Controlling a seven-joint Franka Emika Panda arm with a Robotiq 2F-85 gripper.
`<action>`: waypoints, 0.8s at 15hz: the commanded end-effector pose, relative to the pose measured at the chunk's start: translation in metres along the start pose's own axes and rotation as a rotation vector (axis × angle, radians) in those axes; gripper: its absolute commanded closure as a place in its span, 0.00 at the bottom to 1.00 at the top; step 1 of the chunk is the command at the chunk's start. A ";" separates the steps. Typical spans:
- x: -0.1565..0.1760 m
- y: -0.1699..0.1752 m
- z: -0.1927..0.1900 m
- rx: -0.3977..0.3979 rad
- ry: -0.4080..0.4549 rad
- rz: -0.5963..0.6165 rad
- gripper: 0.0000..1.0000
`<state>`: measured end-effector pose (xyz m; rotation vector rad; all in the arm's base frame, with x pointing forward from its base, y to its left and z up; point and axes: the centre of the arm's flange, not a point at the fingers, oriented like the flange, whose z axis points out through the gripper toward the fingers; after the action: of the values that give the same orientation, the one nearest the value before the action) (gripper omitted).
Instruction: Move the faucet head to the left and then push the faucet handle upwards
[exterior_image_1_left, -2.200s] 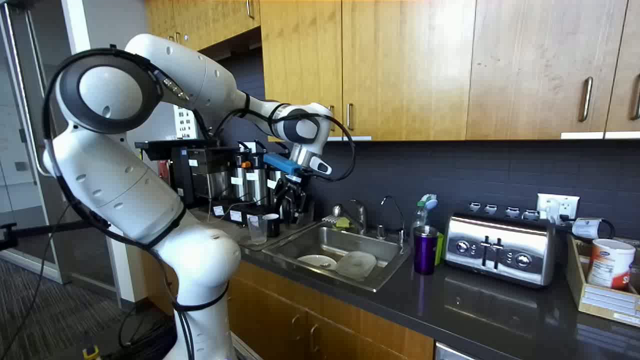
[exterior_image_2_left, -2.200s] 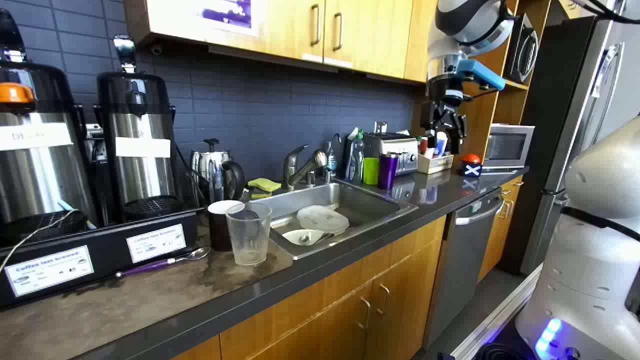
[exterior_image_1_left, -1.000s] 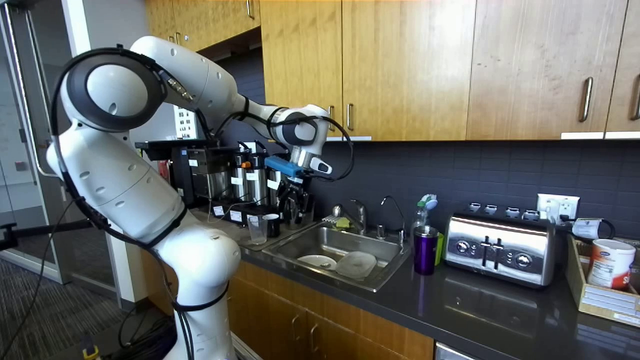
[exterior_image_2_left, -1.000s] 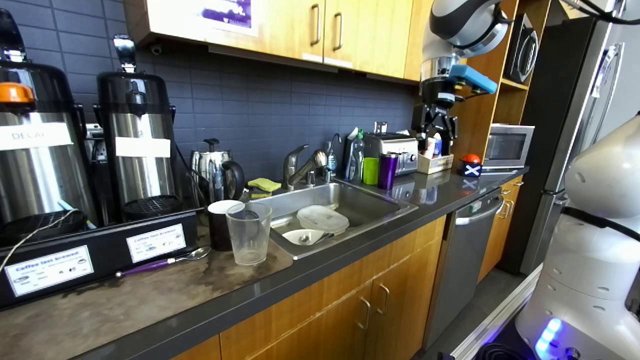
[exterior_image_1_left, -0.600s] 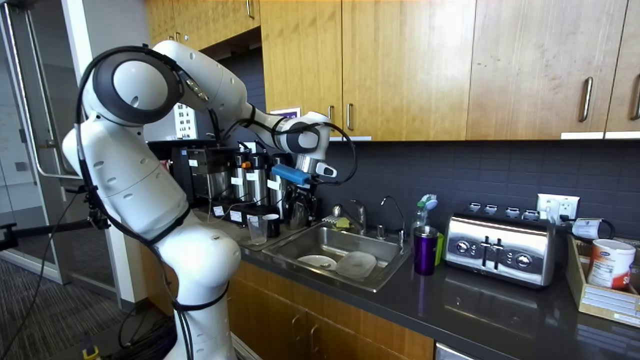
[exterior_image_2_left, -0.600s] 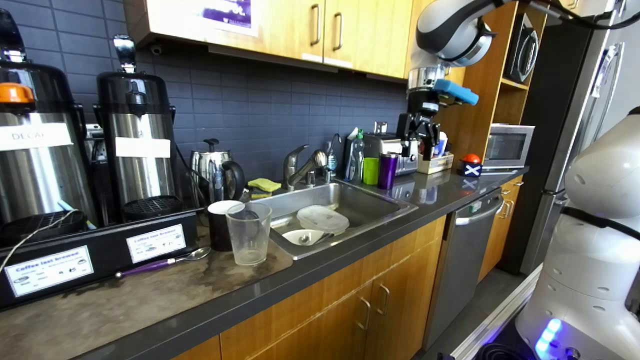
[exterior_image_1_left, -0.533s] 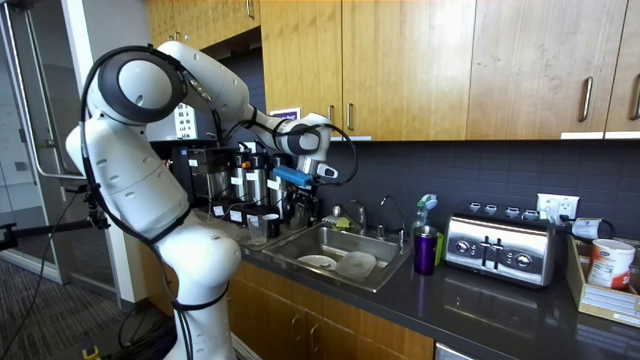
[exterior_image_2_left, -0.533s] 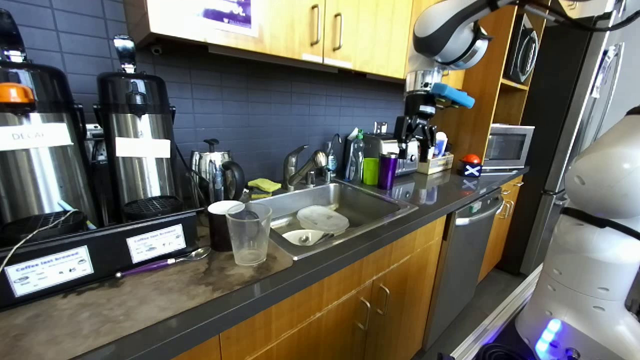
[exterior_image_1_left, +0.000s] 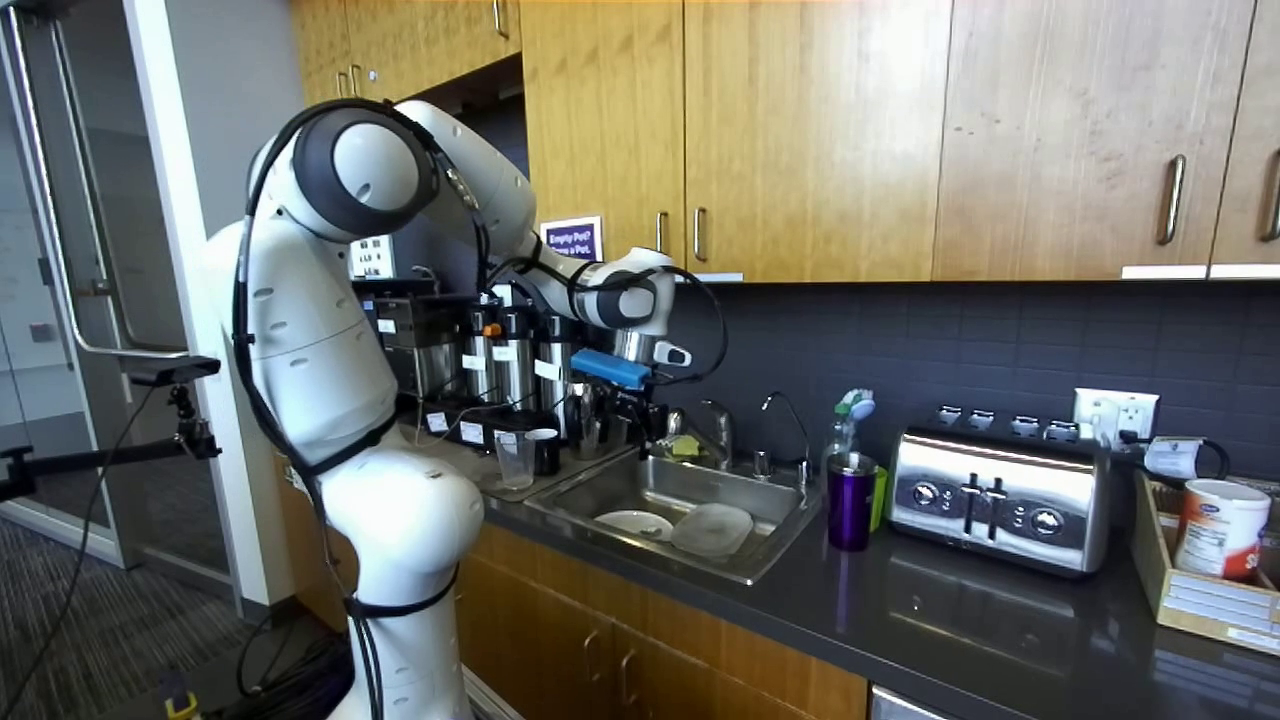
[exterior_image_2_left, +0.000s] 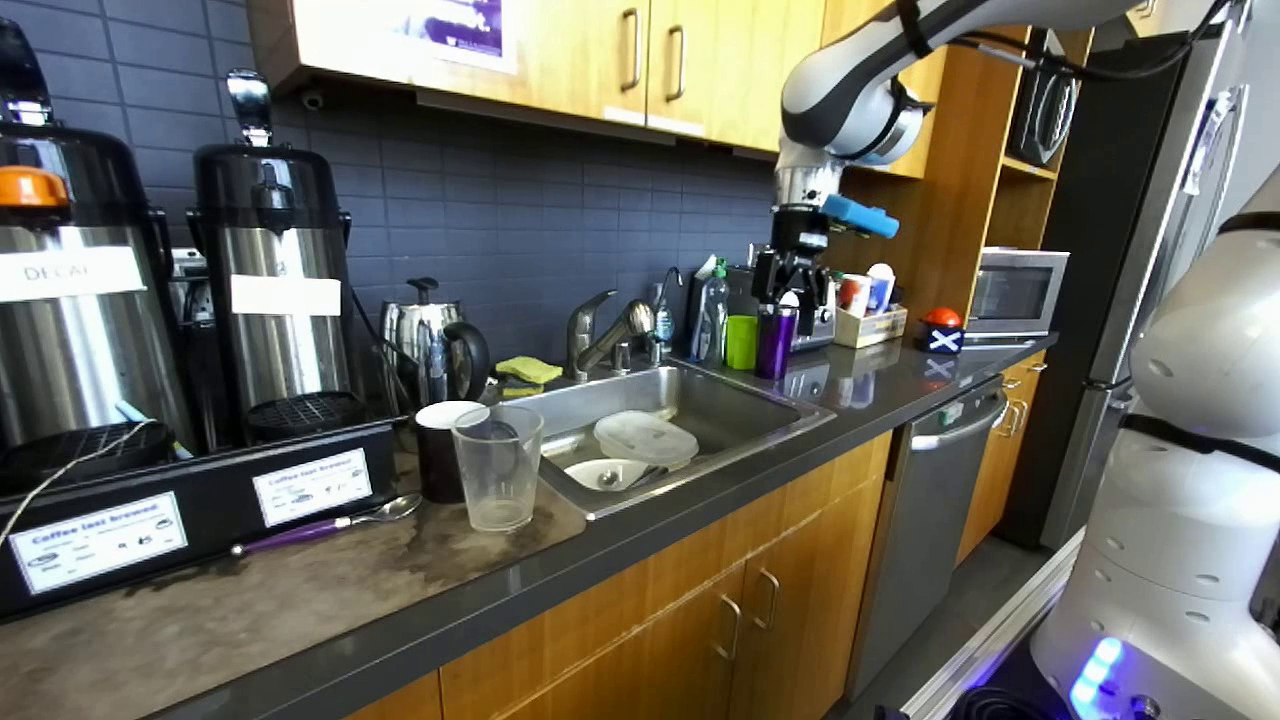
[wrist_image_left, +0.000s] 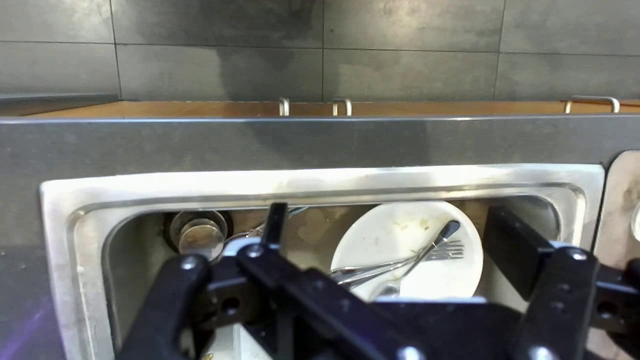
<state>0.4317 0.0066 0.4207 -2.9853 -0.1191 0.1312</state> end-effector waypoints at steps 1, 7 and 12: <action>0.042 -0.002 -0.006 -0.036 0.014 -0.028 0.00; 0.097 0.004 -0.020 -0.079 0.039 -0.051 0.00; 0.132 0.011 -0.024 -0.078 0.114 -0.036 0.00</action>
<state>0.5371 0.0082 0.4301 -3.0518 -0.1750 0.0247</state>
